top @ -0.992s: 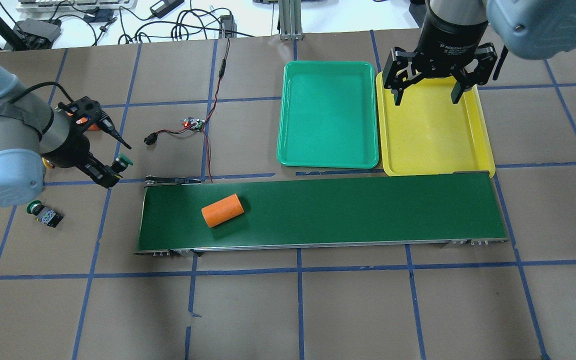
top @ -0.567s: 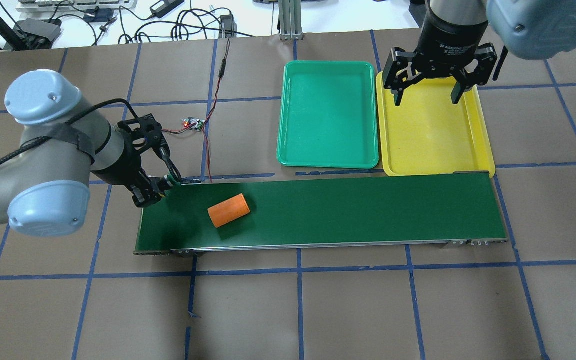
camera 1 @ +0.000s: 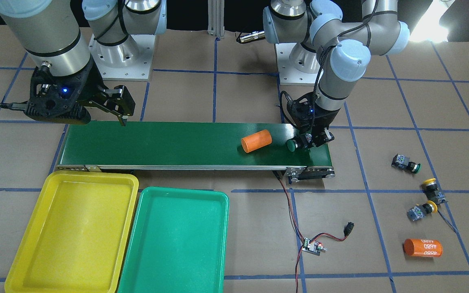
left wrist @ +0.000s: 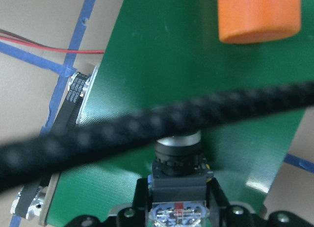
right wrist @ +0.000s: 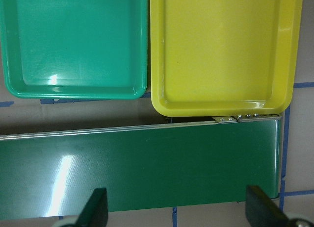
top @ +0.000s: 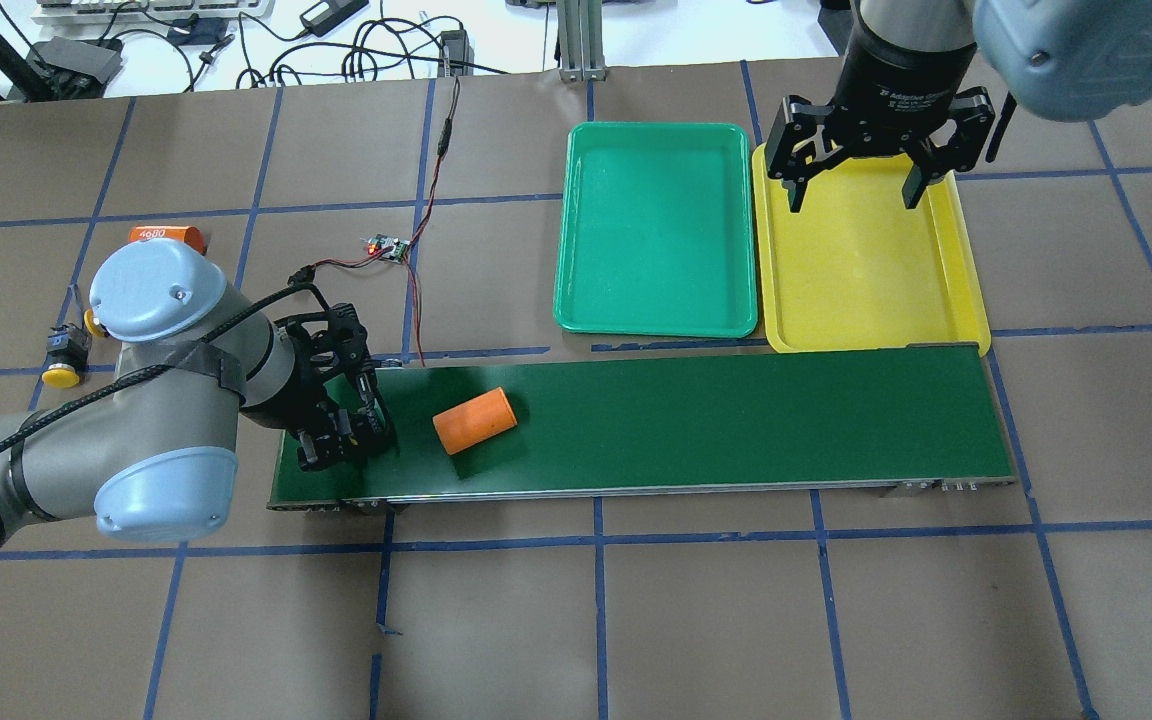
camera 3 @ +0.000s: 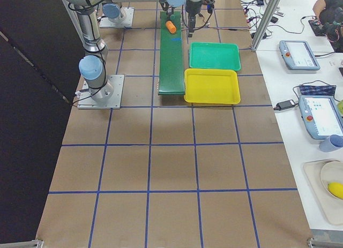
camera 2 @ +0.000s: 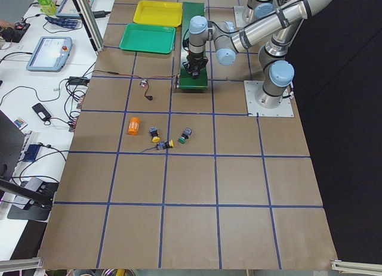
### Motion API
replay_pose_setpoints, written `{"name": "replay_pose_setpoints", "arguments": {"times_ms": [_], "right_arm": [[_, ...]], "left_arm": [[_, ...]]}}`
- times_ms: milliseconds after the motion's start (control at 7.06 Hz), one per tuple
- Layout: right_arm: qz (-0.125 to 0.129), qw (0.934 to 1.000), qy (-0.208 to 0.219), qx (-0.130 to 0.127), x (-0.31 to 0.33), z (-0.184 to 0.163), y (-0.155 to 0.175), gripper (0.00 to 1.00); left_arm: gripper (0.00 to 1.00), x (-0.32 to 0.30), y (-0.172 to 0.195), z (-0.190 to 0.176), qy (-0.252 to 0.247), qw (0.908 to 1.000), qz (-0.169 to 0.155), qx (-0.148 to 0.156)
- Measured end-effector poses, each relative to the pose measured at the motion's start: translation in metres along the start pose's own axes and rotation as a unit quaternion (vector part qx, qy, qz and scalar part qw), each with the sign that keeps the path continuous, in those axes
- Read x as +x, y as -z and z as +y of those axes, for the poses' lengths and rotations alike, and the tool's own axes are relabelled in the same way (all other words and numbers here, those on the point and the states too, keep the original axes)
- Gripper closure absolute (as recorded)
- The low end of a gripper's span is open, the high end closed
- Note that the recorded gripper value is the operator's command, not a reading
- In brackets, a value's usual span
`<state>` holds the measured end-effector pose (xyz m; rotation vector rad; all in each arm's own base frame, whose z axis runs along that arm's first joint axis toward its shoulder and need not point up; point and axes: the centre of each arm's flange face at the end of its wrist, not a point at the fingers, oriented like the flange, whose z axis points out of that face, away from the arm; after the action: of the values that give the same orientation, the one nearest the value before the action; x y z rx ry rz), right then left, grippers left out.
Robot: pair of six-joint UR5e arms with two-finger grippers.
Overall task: Sort buttons by color to trays
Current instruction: 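Set the green-capped button on the conveyor belt with the left gripper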
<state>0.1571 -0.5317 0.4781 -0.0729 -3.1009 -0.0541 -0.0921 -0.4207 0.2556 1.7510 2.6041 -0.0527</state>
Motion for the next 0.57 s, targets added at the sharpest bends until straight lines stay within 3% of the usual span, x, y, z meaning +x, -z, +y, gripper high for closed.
{"name": "replay_pose_setpoints", "arguments": {"times_ms": [283, 567], "right_arm": [[0.000, 1.0000, 0.000, 0.000, 0.000, 0.000, 0.000, 0.00], [0.001, 1.0000, 0.000, 0.000, 0.001, 0.000, 0.000, 0.00]], "left_arm": [[0.00, -0.012, 0.017, 0.006, 0.006, 0.9997, -0.022, -0.002], [0.00, -0.057, 0.039, 0.060, 0.060, 0.9971, -0.035, -0.032]]}}
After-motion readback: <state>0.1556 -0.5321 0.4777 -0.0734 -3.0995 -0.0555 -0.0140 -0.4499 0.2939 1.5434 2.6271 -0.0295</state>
